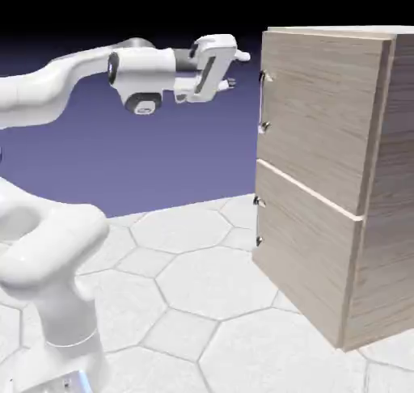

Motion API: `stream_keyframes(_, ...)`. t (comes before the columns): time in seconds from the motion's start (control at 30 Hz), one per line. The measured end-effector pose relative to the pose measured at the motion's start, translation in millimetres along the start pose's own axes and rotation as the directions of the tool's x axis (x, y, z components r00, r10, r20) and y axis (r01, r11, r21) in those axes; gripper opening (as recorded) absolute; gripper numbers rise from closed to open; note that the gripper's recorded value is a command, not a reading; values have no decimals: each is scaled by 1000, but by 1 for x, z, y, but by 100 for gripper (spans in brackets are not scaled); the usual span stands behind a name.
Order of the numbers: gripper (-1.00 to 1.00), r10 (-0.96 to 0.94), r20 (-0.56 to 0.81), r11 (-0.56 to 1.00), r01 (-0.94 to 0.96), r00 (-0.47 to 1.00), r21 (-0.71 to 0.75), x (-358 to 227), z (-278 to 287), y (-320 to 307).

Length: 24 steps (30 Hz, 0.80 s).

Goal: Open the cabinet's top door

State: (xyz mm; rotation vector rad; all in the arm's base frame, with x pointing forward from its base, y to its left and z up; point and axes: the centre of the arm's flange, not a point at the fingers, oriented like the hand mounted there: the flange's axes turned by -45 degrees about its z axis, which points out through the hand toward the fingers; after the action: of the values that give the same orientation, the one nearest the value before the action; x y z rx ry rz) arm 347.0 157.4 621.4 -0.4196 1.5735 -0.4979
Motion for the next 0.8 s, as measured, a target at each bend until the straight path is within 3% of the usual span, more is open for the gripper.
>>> stream_keyframes(0.33, 0, 527, 35, 850, -527, 849, -14, 37, 47, 85)
stream_keyframes(0.53, 0, 550, 35, 835, -550, 834, -15, 38, 92, 89)
stream_keyframes(0.57, -100, 550, 35, 835, -550, 834, -15, 39, 100, 89)
stream_keyframes(0.8, -100, 550, 35, 830, -542, 834, -134, 51, 58, 72)
